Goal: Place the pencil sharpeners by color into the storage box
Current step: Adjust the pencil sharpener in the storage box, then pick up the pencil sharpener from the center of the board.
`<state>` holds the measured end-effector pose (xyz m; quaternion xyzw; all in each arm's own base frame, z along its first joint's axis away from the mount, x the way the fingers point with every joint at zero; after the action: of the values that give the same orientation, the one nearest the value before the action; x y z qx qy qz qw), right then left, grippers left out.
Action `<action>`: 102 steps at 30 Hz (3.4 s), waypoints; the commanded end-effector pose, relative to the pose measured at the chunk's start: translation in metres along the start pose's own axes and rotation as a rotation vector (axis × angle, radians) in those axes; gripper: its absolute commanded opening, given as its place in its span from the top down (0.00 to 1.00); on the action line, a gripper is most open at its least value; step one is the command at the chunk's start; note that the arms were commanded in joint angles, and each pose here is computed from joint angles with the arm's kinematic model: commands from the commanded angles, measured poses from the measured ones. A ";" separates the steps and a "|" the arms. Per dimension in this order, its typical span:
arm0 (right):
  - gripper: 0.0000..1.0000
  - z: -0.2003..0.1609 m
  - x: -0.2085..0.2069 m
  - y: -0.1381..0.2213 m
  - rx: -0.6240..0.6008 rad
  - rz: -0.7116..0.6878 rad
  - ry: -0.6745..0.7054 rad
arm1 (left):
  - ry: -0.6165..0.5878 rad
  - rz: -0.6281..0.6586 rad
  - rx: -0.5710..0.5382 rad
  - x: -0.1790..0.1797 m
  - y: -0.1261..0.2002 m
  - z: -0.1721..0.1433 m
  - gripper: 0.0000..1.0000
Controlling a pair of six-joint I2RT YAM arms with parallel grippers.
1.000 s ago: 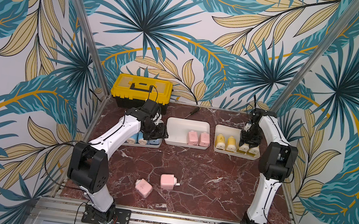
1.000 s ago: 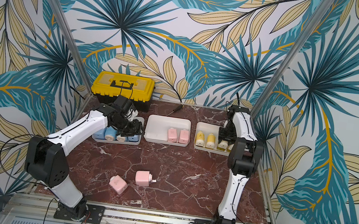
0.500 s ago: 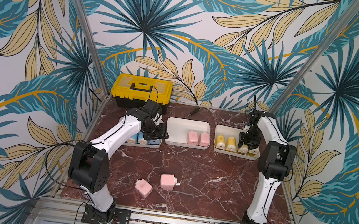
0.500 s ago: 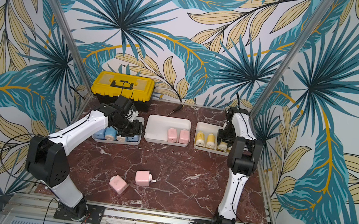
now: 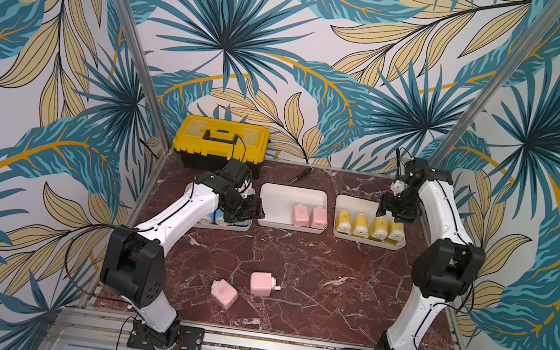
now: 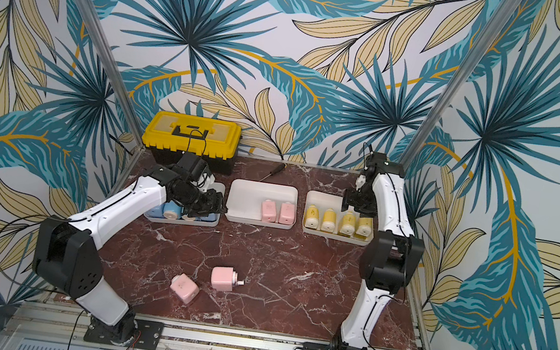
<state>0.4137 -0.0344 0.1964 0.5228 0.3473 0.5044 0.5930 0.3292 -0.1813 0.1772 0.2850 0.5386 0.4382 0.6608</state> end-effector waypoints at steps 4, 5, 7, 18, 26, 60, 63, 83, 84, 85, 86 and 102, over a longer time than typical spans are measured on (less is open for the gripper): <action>0.30 -0.037 0.037 0.034 -0.037 0.190 -0.060 | -0.025 0.048 0.080 -0.008 0.015 -0.075 0.23; 0.30 -0.046 0.041 0.041 -0.042 0.208 -0.059 | -0.015 0.049 0.077 -0.010 0.017 -0.085 0.23; 0.30 -0.067 0.049 0.054 -0.058 0.209 -0.022 | -0.002 0.052 0.056 -0.014 0.024 -0.098 0.22; 0.23 -0.191 0.096 0.100 -0.108 0.287 0.302 | 0.189 0.111 -0.077 -0.005 0.039 -0.147 0.21; 0.17 -0.246 0.172 0.068 -0.097 0.293 0.712 | 0.325 0.145 -0.392 0.028 0.080 -0.120 0.19; 0.04 -0.337 0.308 -0.058 0.129 0.191 1.423 | 0.822 0.156 -0.746 0.152 0.120 -0.134 0.21; 0.05 -0.339 0.313 -0.066 0.156 0.187 1.432 | 0.822 0.166 -0.730 0.153 0.116 -0.135 0.21; 0.40 -0.351 0.301 -0.095 0.258 0.136 1.365 | 0.796 0.161 -0.748 0.152 0.121 -0.134 0.20; 0.42 -0.351 0.301 -0.096 0.258 0.135 1.359 | 0.793 0.162 -0.748 0.152 0.121 -0.134 0.20; 0.42 -0.350 0.301 -0.096 0.253 0.132 1.355 | 0.791 0.159 -0.749 0.151 0.122 -0.134 0.20; 0.42 -0.349 0.300 -0.096 0.250 0.130 1.355 | 0.789 0.158 -0.749 0.151 0.122 -0.133 0.20; 0.46 -0.291 0.285 -0.093 0.152 0.029 1.321 | 0.794 0.149 -0.736 0.152 0.117 -0.137 0.20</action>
<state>0.2181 0.3476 0.0768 0.1652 0.6447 0.7241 0.1810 0.1725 -0.0090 0.1775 -0.1189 0.5379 0.7131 0.4336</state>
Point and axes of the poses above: each gripper's point midway between its finger pads, its own y axis back along the fingers, its own x axis along the line the jaws close on, z = x × y, the point moved 1 cm from there along y, back along the fingers, and after that the axes turned 5 degrees about -y, right-handed, at the moved point
